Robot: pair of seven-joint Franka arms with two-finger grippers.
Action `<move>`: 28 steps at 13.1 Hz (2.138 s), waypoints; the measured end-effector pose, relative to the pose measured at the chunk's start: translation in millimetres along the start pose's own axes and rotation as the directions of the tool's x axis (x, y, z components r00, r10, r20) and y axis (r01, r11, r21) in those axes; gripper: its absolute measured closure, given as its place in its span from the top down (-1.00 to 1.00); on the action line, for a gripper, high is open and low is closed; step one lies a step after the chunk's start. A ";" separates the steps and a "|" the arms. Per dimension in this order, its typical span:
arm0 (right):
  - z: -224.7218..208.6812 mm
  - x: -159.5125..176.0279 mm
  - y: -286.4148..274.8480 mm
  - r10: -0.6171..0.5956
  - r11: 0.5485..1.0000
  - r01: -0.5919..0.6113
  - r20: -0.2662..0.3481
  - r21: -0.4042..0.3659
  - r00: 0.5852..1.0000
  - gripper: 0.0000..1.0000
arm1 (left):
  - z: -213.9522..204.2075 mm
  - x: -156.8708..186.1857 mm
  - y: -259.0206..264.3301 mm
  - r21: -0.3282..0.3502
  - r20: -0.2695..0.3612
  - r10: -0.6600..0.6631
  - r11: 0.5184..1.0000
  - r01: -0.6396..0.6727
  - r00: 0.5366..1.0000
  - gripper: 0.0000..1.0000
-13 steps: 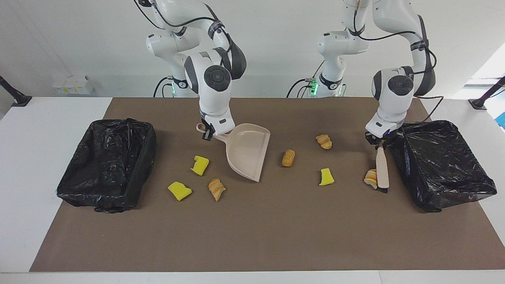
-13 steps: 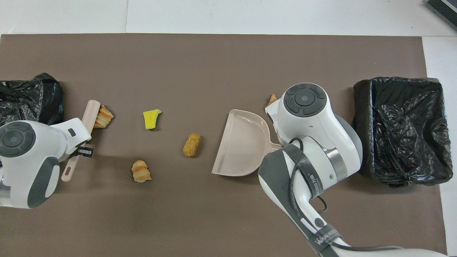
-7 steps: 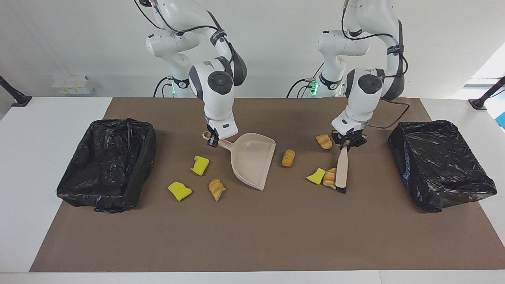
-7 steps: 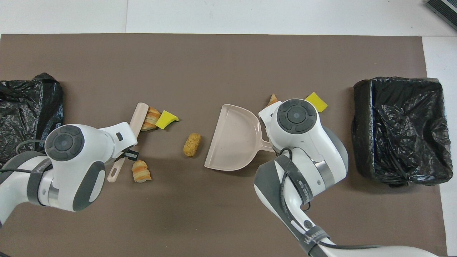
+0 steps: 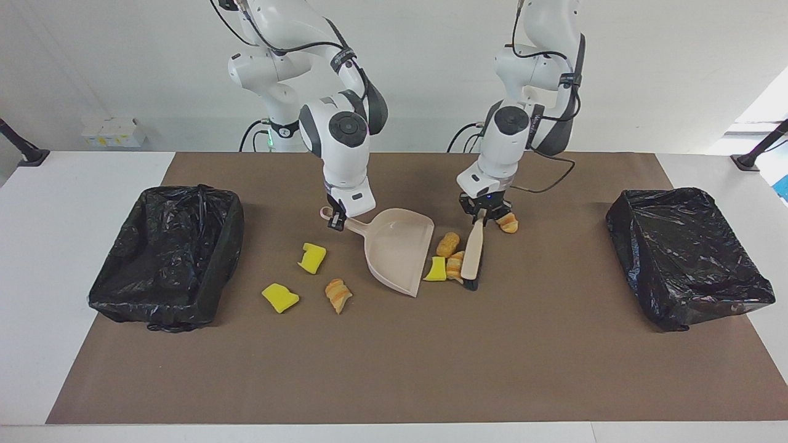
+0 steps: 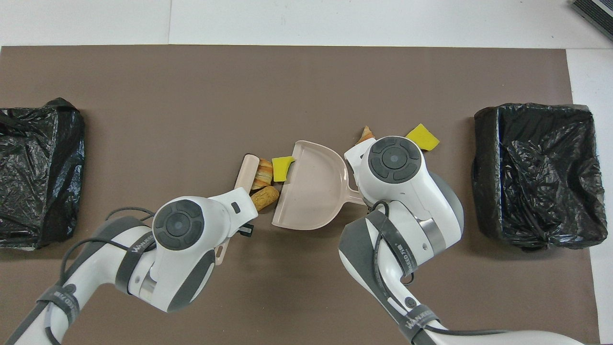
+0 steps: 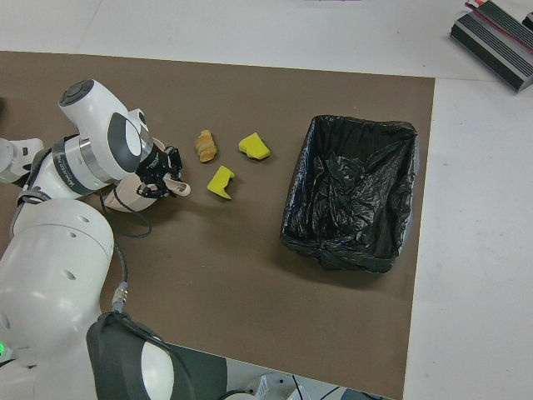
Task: Sweep and dump trash in bin
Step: 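Sweep the crusts and sponge into the dustpan with the left gripper's brush, then sweep the remaining crusts into the dustpan with the brush again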
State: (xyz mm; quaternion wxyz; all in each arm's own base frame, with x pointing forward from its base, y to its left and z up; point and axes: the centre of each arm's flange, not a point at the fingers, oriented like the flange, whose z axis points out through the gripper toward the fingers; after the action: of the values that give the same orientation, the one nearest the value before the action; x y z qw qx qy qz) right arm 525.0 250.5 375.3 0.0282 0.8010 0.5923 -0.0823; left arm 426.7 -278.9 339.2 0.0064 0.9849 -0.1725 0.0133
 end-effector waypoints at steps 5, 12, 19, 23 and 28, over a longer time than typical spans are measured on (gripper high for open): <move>1.5 -0.8 -0.1 0.001 1.000 -0.001 0.002 0.002 1.000 -0.34 | -11.1 -26.8 105.8 -0.081 -0.035 -0.058 0.995 0.055 0.998 -0.50; 1.6 -0.7 0.5 -0.028 1.000 0.028 -0.003 -0.002 1.000 -0.34 | -71.7 2.2 73.3 -0.022 0.083 -0.271 0.962 0.273 0.959 -0.50; 27.2 13.6 4.1 -0.131 0.989 0.129 -0.029 -0.078 0.991 -0.34 | -98.9 -15.8 7.0 0.236 0.112 -0.649 0.753 0.614 0.753 -0.50; 27.4 16.6 1.9 -0.148 0.985 0.145 -0.017 -0.088 0.989 -0.34 | -70.2 -50.2 -45.6 0.315 0.126 -0.766 0.633 0.707 0.630 -0.50; 27.3 16.6 1.9 -0.148 0.985 0.146 -0.017 -0.088 0.989 -0.34 | -22.6 -95.7 -47.6 0.251 0.091 -0.745 0.659 0.709 0.661 -0.50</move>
State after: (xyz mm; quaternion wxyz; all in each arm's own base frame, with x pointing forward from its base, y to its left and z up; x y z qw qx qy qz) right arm 528.9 261.8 345.5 0.0497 0.7542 0.6529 -0.0488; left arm 352.4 -201.3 358.7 -0.1007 0.9634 0.2395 -0.0655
